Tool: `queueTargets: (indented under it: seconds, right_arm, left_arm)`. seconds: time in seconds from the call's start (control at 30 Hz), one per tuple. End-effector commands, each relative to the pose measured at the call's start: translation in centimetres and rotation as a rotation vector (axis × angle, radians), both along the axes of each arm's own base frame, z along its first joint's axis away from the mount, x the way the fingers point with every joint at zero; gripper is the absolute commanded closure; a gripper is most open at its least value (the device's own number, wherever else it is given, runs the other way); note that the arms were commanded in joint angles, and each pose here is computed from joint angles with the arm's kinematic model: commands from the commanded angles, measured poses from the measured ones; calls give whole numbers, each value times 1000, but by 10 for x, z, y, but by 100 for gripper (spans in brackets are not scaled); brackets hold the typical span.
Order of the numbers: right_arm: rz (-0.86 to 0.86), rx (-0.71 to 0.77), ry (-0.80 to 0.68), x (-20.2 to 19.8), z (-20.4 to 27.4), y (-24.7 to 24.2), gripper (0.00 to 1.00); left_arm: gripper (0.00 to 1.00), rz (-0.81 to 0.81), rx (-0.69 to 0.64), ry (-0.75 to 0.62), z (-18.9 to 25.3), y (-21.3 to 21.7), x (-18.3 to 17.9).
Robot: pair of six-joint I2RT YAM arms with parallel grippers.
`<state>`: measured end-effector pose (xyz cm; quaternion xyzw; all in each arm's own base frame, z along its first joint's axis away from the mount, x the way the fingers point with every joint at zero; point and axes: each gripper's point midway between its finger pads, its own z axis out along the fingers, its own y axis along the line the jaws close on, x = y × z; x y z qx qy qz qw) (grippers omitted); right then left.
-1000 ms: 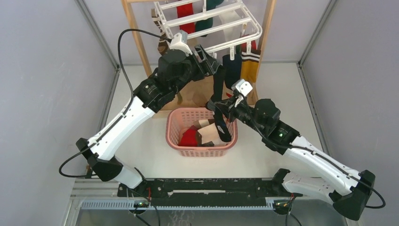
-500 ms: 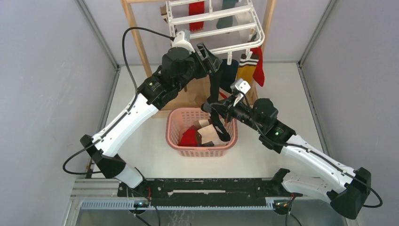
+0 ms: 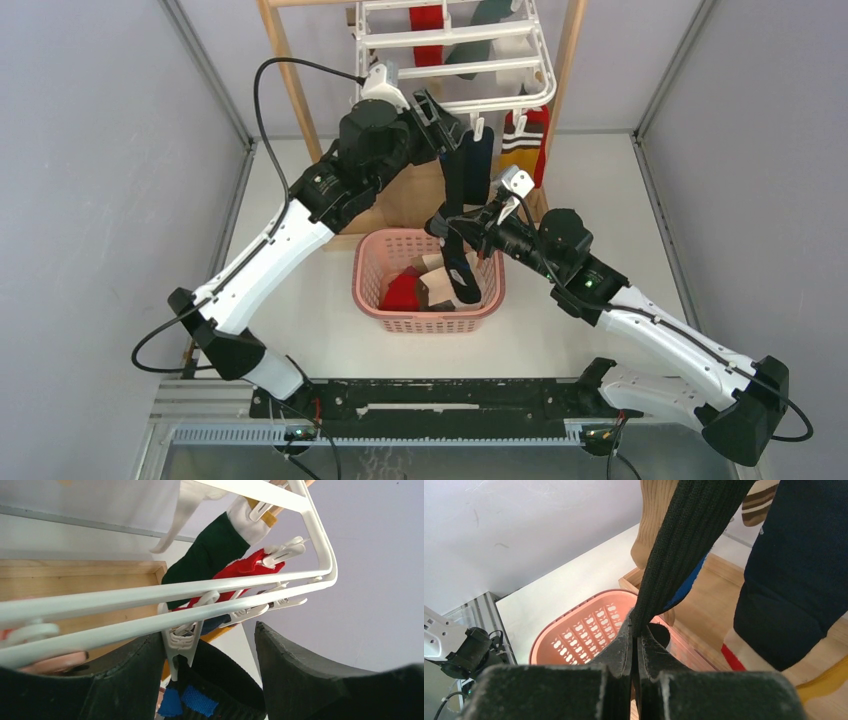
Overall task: Remove the socks clipped to the hanger
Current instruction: Remove the sock from the hanger.
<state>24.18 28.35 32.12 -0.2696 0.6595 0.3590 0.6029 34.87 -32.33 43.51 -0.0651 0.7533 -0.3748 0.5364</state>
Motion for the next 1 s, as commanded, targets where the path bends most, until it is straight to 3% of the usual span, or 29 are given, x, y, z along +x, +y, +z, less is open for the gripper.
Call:
queueTargets:
  seconds: [0.0,0.17,0.77,0.97]
  right_arm:
    - [16,62,-37,-4,20,0,100]
    - [15,65,-36,-3,21,-1,100]
    - [21,61,-48,-6,23,-3,100]
    - [25,57,-53,-7,24,-5,100]
  left_arm:
    - [34,16,-79,-87,33,18,-6]
    - [42,4,-95,-91,28,22,-7]
    - [45,-19,-113,-93,25,14,4]
    - [51,-16,-113,-101,25,13,6]
